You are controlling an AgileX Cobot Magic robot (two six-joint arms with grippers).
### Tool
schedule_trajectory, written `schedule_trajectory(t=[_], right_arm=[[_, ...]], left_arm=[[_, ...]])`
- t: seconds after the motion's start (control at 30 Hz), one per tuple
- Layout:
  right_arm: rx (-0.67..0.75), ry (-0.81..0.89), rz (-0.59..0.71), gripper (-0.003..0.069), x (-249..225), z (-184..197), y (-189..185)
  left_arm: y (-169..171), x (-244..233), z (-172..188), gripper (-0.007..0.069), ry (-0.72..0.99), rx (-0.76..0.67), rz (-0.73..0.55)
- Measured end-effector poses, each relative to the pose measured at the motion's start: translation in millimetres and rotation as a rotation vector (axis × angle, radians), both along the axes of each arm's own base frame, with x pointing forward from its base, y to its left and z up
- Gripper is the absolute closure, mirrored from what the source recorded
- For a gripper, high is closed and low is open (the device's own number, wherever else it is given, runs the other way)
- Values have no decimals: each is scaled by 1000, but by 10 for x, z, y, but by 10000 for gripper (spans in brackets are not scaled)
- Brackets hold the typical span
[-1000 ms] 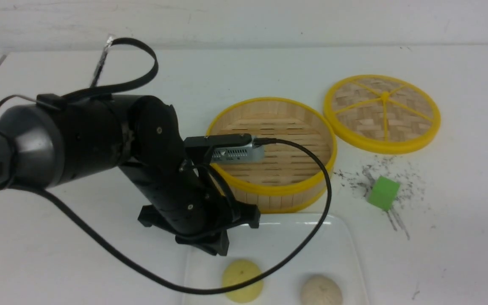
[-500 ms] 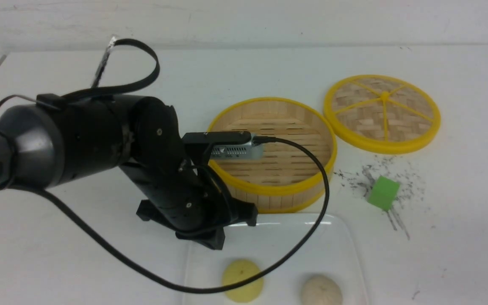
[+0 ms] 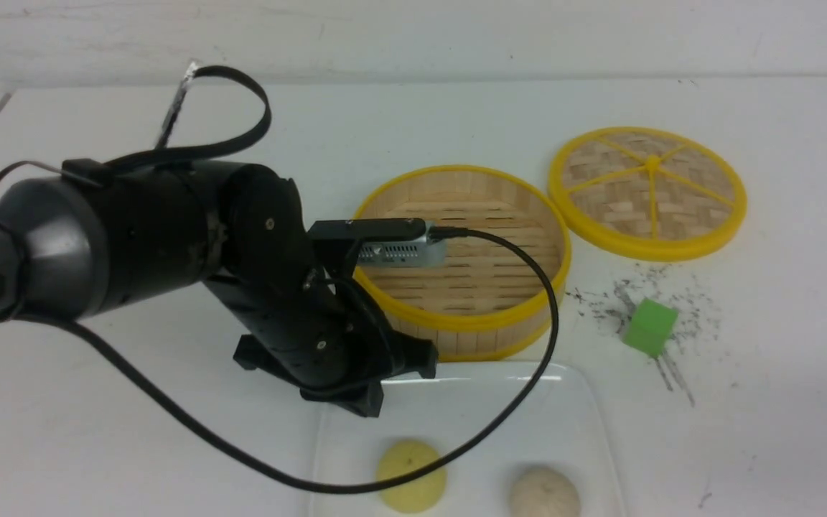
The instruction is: Put the steamed buns into the plate on the white tablecloth.
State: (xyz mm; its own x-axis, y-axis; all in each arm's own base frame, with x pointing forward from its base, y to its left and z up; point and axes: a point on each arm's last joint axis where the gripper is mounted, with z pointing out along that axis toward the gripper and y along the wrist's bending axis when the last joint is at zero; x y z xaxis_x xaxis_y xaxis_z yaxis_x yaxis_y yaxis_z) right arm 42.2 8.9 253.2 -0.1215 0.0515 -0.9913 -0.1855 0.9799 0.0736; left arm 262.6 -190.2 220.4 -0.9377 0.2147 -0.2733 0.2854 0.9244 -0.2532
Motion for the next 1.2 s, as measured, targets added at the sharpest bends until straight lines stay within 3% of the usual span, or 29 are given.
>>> schedule_trajectory(t=[0.13, 0.3, 0.57, 0.77, 0.93, 1.03, 1.2], right_arm=[[-10, 80, -120, 601, 53, -395, -48], [-22, 227, -178, 595, 82, -789, -76], [-19, 217, -184, 581, 90, -814, -79], [-22, 217, -160, 576, 90, -816, -66], [-24, 217, -155, 570, 90, -816, -64], [-23, 214, -155, 565, 91, -813, -64], [-24, 214, -155, 560, 91, -813, -64]], left_arm=[[27, -9, 49, 623, -24, 15, -13], [142, -120, 421, 623, -148, -2, -37], [490, -531, 1132, 623, -363, -21, -65], [946, -1069, 1625, 623, -537, 9, -62], [1183, -1375, 1651, 623, -575, 17, -39], [1323, -1593, 1446, 623, -592, -38, 18], [1343, -1667, 1047, 623, -714, -229, 116]])
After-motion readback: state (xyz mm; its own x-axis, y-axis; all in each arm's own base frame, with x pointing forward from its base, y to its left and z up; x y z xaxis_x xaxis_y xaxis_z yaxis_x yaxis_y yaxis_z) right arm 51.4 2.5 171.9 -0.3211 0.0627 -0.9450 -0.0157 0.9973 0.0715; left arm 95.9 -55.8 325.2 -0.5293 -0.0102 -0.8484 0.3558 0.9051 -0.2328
